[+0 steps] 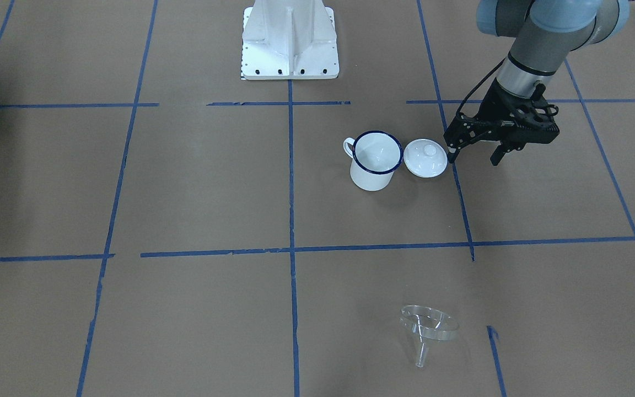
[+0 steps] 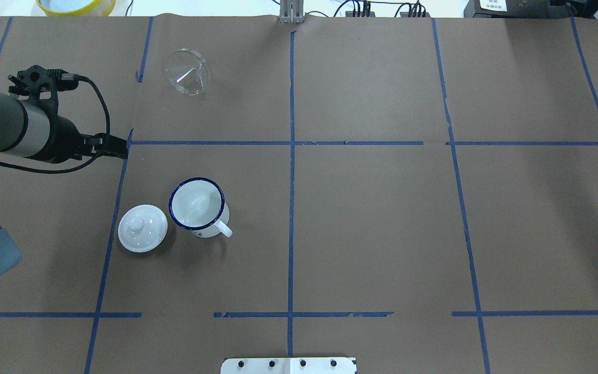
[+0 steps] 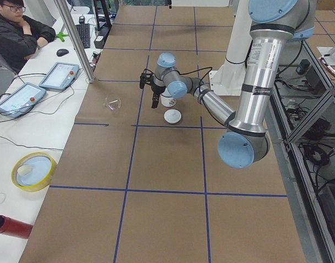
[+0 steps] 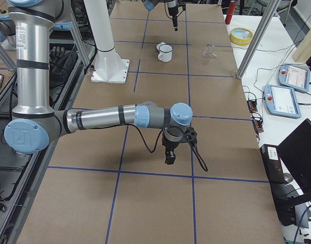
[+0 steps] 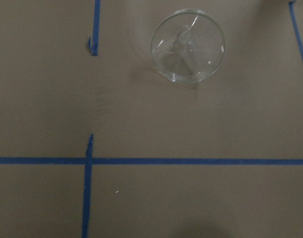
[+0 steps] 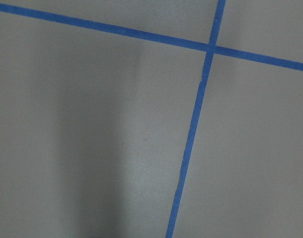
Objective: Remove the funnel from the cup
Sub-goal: 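Move the left gripper down onto the small white lid and grasp it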
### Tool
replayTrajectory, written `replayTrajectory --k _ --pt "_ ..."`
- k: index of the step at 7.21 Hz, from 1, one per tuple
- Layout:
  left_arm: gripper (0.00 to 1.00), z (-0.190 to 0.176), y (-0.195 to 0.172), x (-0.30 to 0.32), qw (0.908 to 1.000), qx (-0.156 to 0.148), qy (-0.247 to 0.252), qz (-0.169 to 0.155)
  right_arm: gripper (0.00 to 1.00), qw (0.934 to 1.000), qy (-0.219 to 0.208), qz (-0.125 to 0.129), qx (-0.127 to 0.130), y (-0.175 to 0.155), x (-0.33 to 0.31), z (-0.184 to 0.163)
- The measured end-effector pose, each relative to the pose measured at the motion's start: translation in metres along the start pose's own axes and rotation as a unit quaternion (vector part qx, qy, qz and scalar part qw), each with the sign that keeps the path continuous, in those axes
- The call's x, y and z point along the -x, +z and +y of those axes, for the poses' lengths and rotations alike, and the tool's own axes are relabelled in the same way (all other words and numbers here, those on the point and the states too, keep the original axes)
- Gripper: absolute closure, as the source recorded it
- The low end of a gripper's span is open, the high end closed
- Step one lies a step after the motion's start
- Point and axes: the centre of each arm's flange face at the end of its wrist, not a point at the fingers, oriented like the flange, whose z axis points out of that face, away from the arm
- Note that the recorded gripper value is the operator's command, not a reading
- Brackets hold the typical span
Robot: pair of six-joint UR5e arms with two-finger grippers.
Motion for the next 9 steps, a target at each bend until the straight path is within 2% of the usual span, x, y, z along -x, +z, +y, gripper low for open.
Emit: replayTrajectory --k 1,4,7,9 --pt "0.0 0.022 0.02 -0.002 0.9996 0.023 -0.007 -0.015 0.0 1.0 0.0 0.0 0.0 0.0 0.0 0.0" --pt "0.03 0.062 0.066 -0.021 0.9975 0.046 -0.033 -0.043 0.0 1.0 0.0 0.0 0.0 0.0 0.0 0.0" --pt "0.3 0.078 0.076 -0.039 0.9968 0.057 -0.039 -0.039 0.0 1.0 0.0 0.0 0.0 0.0 0.0 0.0" --pt "0.34 0.08 0.077 -0.042 0.9968 0.059 -0.039 -0.037 0.0 1.0 0.0 0.0 0.0 0.0 0.0 0.0"
